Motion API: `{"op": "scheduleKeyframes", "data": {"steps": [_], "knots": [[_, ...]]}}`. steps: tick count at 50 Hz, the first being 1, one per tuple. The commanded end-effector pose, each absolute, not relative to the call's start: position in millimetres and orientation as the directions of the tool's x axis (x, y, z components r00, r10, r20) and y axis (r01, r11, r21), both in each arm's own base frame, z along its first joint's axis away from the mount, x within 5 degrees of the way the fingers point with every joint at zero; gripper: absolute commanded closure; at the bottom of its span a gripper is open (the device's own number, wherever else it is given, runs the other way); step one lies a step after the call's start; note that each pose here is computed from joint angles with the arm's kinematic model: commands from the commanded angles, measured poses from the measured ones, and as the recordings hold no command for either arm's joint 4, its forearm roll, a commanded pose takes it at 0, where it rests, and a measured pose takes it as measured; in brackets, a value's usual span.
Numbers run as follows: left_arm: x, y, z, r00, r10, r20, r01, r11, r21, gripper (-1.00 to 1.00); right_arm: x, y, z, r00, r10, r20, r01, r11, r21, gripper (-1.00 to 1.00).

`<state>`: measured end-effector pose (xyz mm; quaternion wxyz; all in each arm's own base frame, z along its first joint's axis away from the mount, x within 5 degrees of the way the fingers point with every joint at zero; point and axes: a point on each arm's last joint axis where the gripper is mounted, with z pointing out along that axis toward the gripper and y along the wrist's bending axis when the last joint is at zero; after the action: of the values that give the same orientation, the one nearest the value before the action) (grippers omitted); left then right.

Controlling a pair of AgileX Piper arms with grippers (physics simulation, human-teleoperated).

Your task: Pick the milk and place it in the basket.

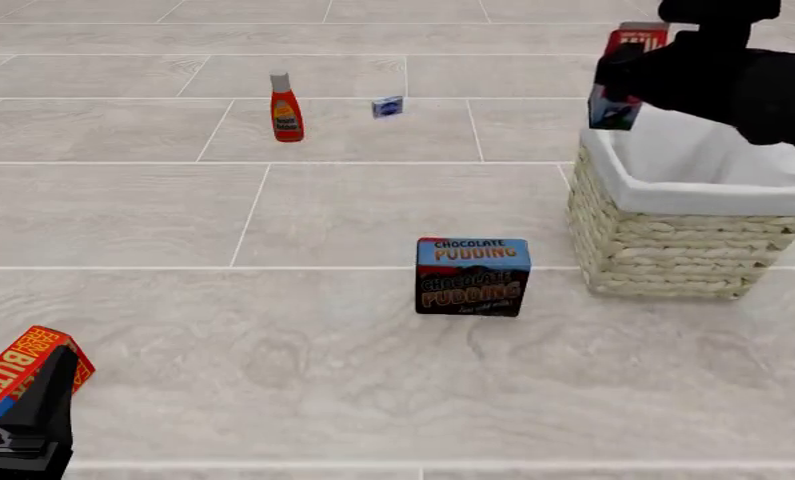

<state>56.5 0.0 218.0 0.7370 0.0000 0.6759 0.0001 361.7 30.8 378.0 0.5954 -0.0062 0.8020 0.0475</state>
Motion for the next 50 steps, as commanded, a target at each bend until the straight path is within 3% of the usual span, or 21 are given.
{"op": "scheduleKeyframes", "data": {"steps": [1,25,50], "knots": [[56.5,0.0,218.0,0.086,0.000,-0.996,0.000,1.000,0.000,-1.00,353.3,1.1,383.6,-0.265,0.068,-0.962,0.015,0.998,0.066,1.00],[56.5,0.0,218.0,0.086,0.000,-0.996,0.000,1.000,0.000,-1.00,362.5,-34.5,369.2,-0.298,0.097,-0.950,0.115,0.991,0.065,1.00],[56.5,0.0,218.0,0.086,0.000,-0.996,0.000,1.000,0.000,-1.00,384.2,-62.7,329.6,-0.359,0.157,-0.920,0.197,0.976,0.090,1.00]]}}
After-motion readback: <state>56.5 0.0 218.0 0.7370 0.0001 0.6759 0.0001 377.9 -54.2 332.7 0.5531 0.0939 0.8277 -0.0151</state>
